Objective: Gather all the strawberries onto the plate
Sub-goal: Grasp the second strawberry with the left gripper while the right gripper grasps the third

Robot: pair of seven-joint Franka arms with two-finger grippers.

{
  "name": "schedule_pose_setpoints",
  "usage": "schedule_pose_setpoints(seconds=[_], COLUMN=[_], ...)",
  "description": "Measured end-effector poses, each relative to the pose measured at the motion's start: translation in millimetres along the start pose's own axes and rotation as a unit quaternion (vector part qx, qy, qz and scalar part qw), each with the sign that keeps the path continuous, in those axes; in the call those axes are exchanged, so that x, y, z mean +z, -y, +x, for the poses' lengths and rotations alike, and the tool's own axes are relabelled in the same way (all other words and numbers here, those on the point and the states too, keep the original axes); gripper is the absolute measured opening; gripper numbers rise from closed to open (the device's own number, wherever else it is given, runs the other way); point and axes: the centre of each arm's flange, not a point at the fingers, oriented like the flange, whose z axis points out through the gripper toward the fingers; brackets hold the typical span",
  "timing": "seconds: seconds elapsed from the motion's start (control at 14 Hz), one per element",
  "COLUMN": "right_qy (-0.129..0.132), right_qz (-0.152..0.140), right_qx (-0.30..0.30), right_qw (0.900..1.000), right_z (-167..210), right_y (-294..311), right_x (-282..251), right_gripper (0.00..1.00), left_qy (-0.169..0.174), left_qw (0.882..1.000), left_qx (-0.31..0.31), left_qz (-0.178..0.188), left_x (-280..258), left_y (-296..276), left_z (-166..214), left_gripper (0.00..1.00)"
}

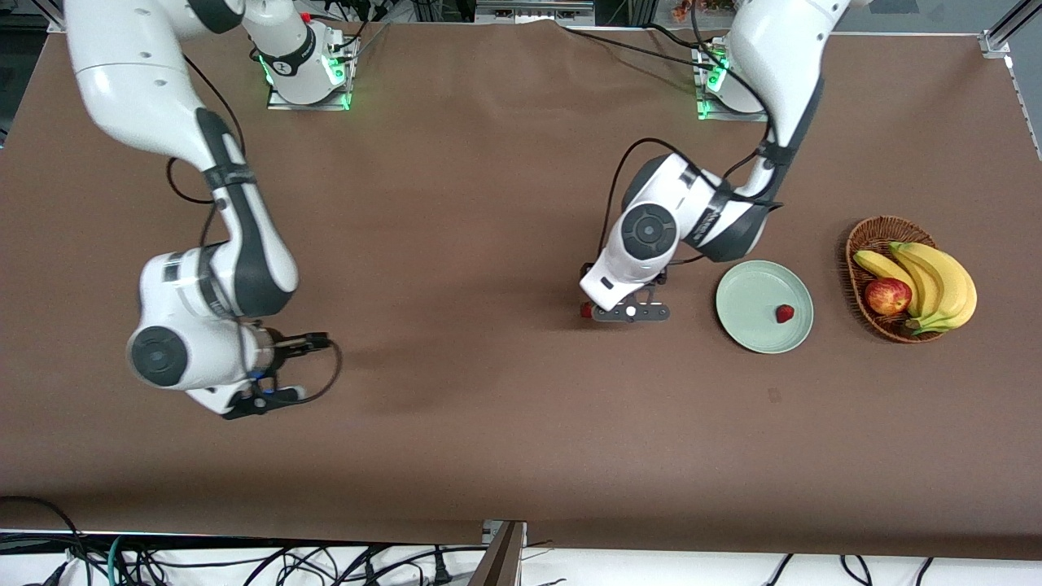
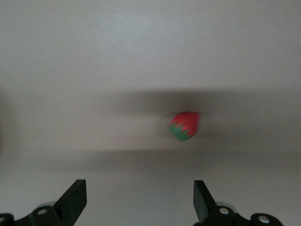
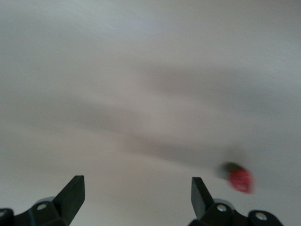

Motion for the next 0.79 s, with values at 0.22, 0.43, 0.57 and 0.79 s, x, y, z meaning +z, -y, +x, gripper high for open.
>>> schedule_pose_setpoints(seconds=[0.22, 0.43, 0.57, 0.79], right_qy=[0.011, 0.007, 0.007, 0.007], right_qz=[-0.008, -0.008, -0.008, -0.009], right_qx=[-0.028, -0.038, -0.044, -0.045], right_qw=[1.0, 0.999, 0.999, 0.999], right_z=[-13.0, -17.4, -19.9, -22.3], right_y=[-54.0, -65.5, -65.8, -71.2], right_x=[28.1, 64.0, 77.0, 79.8], right_gripper=[1.0, 1.0, 1.0, 1.0], left_qy=[-0.034, -0.042, -0.048, -0.056], left_qw=[0.999, 0.999, 0.998, 0.998], left_qx=[-0.008, -0.007, -0.004, 0.01], left_qz=[-0.027, -0.031, -0.034, -0.027], left_x=[22.3, 37.2, 45.1, 56.8], left_y=[-18.8, -19.3, -22.4, -26.5], left_z=[4.9, 9.9, 10.3, 9.2], left_gripper=[1.0, 1.0, 1.0, 1.0])
